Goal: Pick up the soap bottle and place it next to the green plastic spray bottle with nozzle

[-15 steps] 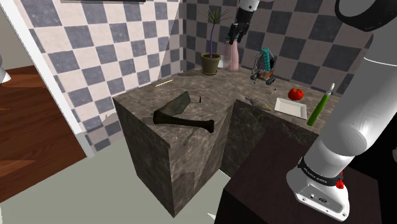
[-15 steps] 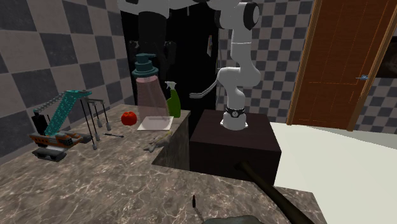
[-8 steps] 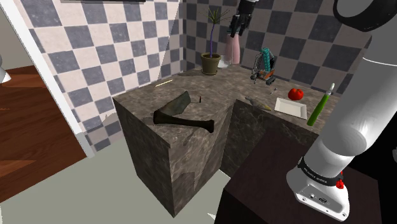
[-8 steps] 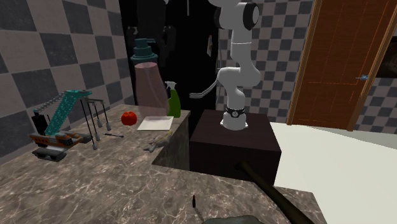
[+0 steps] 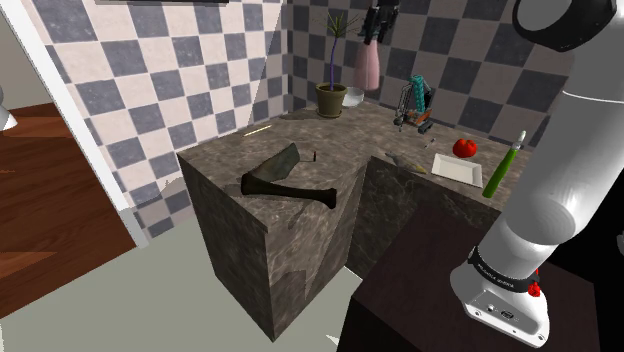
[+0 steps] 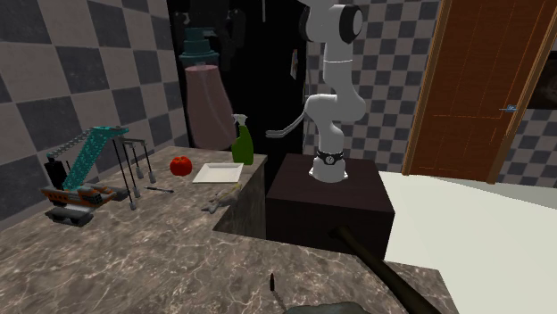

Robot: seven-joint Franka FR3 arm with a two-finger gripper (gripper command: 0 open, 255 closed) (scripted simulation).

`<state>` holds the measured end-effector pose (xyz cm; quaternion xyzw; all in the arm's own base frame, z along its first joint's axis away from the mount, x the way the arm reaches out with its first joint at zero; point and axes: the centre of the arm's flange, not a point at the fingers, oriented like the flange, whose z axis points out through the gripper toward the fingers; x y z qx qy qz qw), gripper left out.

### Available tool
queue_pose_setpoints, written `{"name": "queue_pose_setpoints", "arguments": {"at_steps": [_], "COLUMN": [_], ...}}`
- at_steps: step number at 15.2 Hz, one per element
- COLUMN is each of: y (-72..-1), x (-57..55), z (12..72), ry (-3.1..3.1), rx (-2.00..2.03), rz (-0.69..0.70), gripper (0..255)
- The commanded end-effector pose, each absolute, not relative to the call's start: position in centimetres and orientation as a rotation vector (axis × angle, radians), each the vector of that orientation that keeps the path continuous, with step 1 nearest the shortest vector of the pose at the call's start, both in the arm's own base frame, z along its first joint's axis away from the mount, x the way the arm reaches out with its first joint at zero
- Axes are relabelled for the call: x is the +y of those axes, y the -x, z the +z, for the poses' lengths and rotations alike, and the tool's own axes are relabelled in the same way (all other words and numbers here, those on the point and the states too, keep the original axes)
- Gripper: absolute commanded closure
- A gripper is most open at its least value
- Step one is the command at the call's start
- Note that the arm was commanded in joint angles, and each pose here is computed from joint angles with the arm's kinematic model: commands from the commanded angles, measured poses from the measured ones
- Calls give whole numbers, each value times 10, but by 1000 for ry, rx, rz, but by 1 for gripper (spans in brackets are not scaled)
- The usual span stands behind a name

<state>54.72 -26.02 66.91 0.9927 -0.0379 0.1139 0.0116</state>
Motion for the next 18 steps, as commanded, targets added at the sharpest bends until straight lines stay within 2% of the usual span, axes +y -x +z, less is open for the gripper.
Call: {"name": "queue_pose_setpoints", "arguments": {"at_steps": [1, 3, 18], "y": [-547, -547, -359], "x": [-260, -260, -323], "z": [679, 688, 688], "ry": [-3096, -3096, -3096], "rx": [-118, -118, -118], "rz": [355, 355, 355], "gripper": [255, 255, 255]}}
